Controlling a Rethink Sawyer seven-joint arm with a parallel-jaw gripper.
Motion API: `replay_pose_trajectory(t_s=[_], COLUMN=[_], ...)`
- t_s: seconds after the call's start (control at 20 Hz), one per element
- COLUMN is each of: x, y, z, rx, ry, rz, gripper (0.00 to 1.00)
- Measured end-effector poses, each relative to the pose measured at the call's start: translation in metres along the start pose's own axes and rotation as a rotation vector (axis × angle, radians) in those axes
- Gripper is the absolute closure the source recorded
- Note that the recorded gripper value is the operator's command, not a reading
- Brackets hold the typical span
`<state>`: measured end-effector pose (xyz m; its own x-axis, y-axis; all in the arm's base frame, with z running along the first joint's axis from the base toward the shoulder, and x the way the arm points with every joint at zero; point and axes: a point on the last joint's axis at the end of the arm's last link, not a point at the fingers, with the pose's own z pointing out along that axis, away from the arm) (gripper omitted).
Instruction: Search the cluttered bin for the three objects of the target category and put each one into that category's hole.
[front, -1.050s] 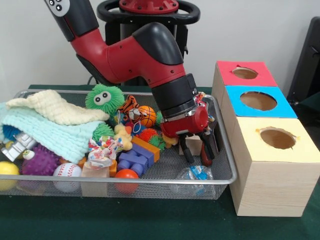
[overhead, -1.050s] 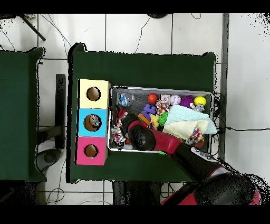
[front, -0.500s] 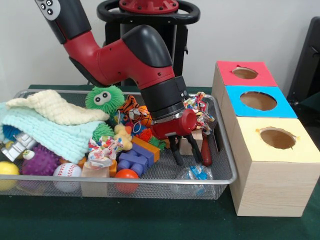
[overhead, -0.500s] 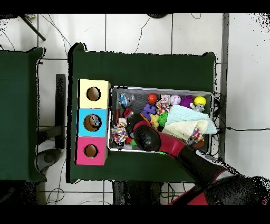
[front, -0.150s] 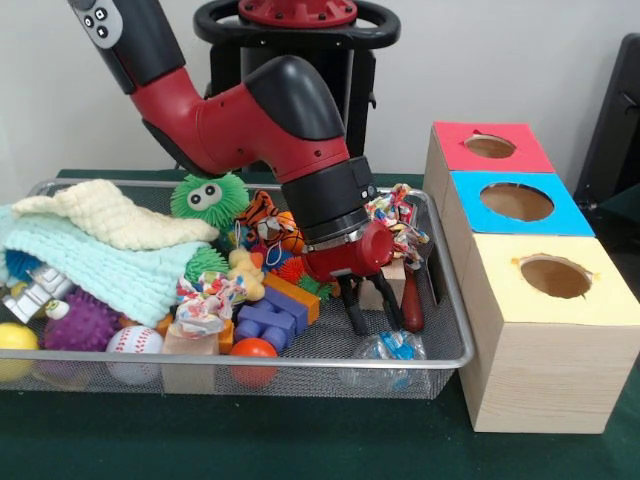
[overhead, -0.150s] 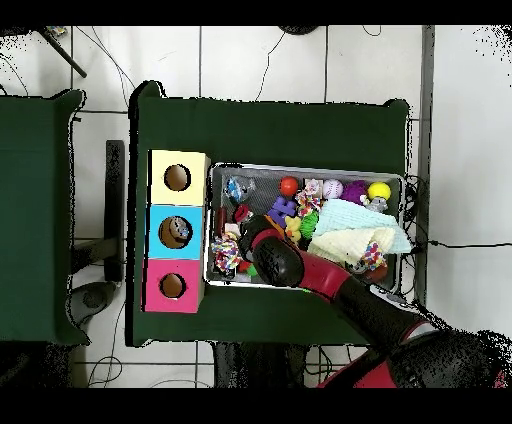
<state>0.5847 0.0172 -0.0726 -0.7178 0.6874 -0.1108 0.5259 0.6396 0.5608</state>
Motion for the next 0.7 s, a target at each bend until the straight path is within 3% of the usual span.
replay_pose_trajectory(t_s=[0.45, 0.7], x=[0.007, 0.01], y=[0.018, 0.02], z=[0.007, 0.008], rx=[0.052, 0.058], ry=[0.005, 0.009], rz=[-0.013, -0.016], gripper=[0.0, 0.0])
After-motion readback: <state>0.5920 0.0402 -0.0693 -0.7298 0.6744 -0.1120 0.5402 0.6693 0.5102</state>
